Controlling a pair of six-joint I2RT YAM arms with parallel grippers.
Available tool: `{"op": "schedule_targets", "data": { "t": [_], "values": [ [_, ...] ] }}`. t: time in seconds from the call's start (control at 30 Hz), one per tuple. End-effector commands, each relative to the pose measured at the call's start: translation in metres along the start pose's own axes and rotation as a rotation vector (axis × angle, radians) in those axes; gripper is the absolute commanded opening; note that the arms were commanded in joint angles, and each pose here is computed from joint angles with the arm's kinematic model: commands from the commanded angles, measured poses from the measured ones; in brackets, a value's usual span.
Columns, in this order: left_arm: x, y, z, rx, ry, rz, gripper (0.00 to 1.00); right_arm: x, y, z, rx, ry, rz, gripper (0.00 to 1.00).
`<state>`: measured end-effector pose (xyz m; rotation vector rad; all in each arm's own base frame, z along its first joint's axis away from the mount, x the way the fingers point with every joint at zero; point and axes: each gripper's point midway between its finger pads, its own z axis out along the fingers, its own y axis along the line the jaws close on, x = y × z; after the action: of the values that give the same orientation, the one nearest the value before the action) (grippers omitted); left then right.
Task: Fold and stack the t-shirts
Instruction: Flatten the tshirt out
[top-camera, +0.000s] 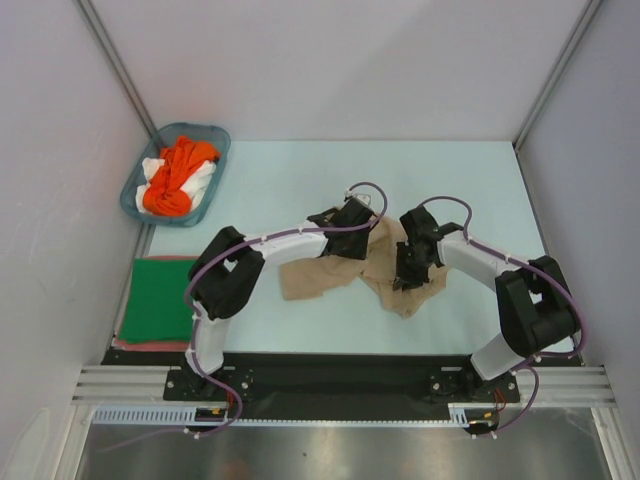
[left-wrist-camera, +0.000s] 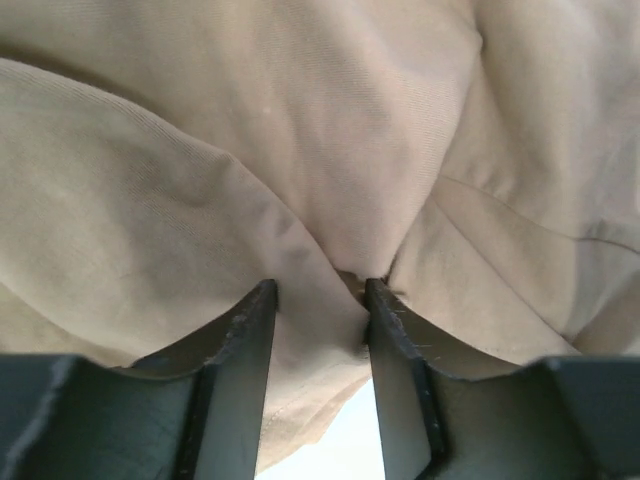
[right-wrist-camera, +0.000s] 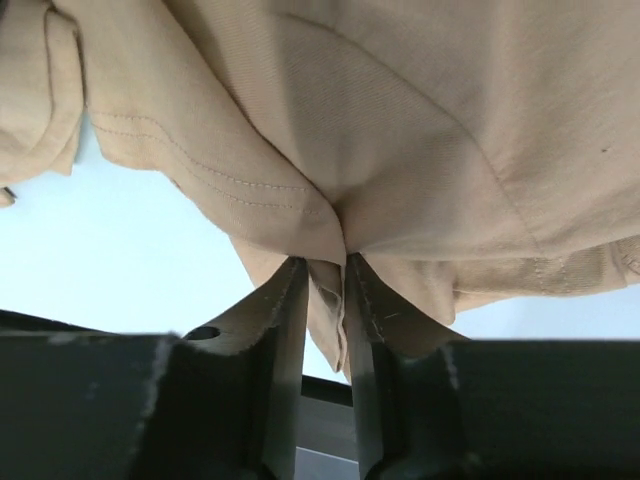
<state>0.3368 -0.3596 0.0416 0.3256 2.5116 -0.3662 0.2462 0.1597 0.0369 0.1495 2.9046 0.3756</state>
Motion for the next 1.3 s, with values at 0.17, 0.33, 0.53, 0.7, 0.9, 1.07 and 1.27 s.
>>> {"op": "schedule_targets", "data": {
  "t": [0.17,0.33,0.53,0.7,0.9,1.07,1.27],
  "values": [
    [-0.003,-0.024,-0.028,0.133,0.015,0.009,0.49,-0.012,0.008,-0.007,-0.041,-0.043,0.039,0.16],
    [0.007,-0.024,-0.020,0.148,0.038,0.023,0.48,-0.007,0.008,-0.005,-0.055,-0.023,0.032,0.19],
    [0.000,-0.017,-0.025,0.112,0.019,0.040,0.00,-0.010,0.002,-0.006,-0.030,-0.032,0.038,0.00],
    [-0.029,-0.007,-0.080,0.069,-0.062,0.079,0.00,-0.035,-0.010,-0.048,0.076,-0.132,0.033,0.00],
    [-0.085,0.018,-0.193,-0.013,-0.268,0.172,0.00,-0.068,-0.044,-0.148,0.208,-0.363,0.053,0.00],
    [-0.115,0.047,-0.292,-0.080,-0.453,0.189,0.00,-0.077,-0.062,-0.241,0.218,-0.555,0.074,0.00],
    [-0.104,0.086,-0.409,-0.041,-0.693,0.091,0.00,-0.062,-0.060,-0.388,0.144,-0.974,0.114,0.00]
  ]
}}
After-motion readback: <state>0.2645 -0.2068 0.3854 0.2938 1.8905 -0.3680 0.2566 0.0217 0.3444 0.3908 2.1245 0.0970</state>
